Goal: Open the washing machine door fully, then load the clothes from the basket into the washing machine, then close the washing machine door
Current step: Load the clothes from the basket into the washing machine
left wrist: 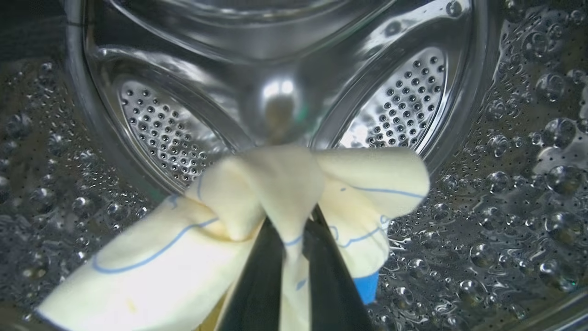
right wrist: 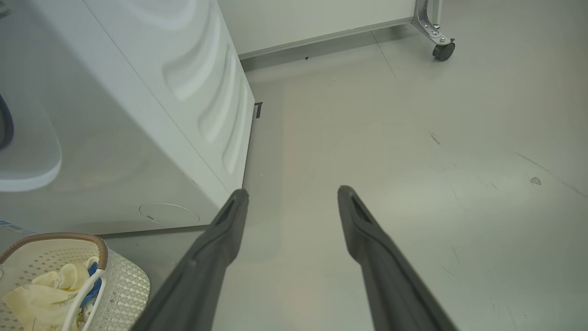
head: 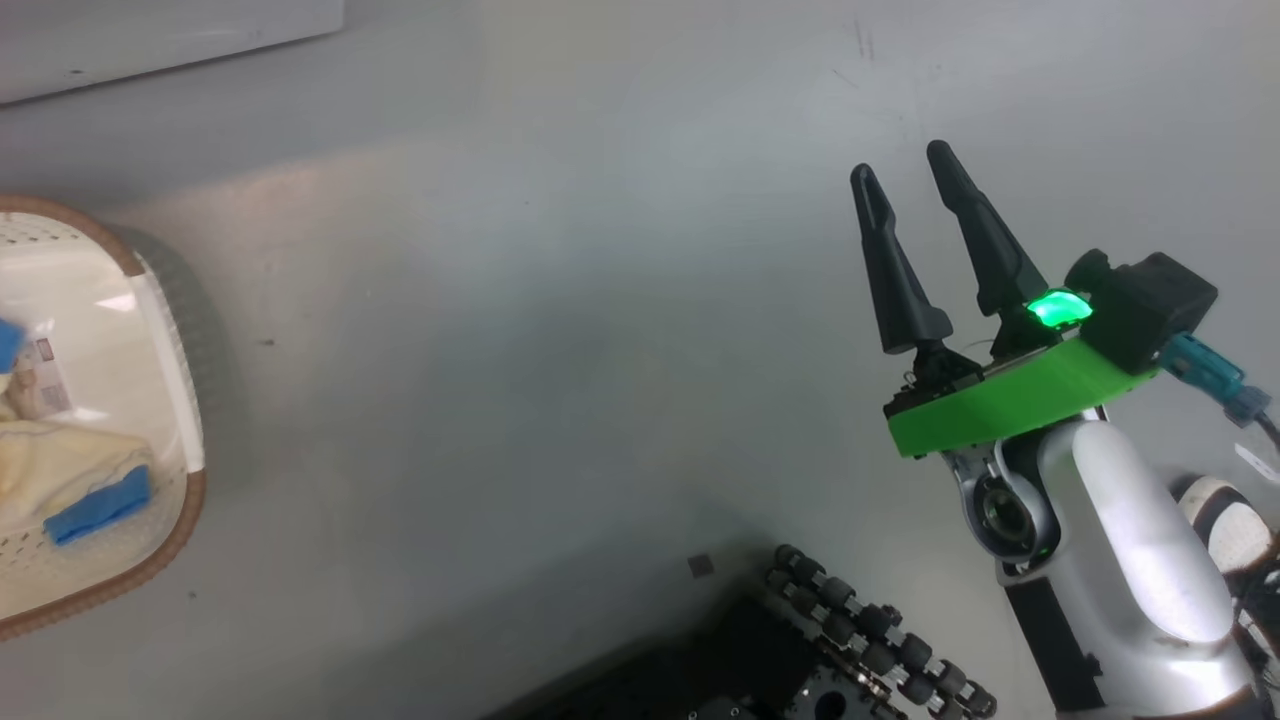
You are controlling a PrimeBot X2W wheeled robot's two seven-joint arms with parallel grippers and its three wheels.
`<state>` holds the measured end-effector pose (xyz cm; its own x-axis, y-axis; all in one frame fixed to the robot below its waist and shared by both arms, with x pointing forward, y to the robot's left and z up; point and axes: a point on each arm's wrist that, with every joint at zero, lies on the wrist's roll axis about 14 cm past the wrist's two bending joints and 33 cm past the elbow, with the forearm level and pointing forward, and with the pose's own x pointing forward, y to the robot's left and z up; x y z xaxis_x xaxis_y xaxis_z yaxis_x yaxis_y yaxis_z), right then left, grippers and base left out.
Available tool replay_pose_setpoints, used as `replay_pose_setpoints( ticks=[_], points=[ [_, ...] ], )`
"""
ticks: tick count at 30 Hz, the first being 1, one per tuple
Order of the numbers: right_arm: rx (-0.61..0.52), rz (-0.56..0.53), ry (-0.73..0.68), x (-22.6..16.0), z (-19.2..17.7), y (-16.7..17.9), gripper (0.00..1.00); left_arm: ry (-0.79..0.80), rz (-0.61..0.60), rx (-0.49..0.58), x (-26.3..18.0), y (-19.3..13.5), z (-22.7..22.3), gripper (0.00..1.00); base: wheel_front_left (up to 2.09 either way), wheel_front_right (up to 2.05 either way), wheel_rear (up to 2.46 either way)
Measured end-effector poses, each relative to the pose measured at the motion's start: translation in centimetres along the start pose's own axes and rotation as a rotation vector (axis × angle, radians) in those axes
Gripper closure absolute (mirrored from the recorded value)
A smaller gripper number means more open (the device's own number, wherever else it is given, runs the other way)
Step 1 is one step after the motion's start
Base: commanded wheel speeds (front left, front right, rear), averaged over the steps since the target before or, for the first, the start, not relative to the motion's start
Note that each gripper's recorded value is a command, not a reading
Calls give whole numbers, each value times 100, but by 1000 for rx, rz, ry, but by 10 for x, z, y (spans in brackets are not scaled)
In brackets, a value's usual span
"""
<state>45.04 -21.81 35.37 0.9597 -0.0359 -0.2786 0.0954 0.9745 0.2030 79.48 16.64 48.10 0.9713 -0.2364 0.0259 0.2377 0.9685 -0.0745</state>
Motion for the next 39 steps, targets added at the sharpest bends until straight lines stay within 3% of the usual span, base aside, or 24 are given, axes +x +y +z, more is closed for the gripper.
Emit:
replay_pose_setpoints(
  ticks=[5, 13, 27, 29, 30, 39],
  points=[
    [1, -9, 18, 0, -5, -4, 0, -4, -16, 14, 22, -9, -1, 100, 0, 0, 0],
    [-2, -21, 51, -2, -16, -8, 0, 100, -40, 61, 40, -22, -51, 100, 0, 0, 0],
    [-4, -27, 70, 0, -25, -10, 0, 138, -1, 72, 44, -7, -82, 98, 0, 0, 0],
    [-4, -30, 70, 0, -25, -11, 0, 131, -4, 66, 45, -8, -84, 24, 0, 0, 0],
    [-4, -31, 71, 0, -26, -12, 0, 128, -6, 68, 45, -9, -83, 0, 0, 0, 0],
    [-10, -12, 57, 5, -22, -7, 0, 130, -21, 63, 43, -12, -83, 0, 0, 0, 0]
  ],
)
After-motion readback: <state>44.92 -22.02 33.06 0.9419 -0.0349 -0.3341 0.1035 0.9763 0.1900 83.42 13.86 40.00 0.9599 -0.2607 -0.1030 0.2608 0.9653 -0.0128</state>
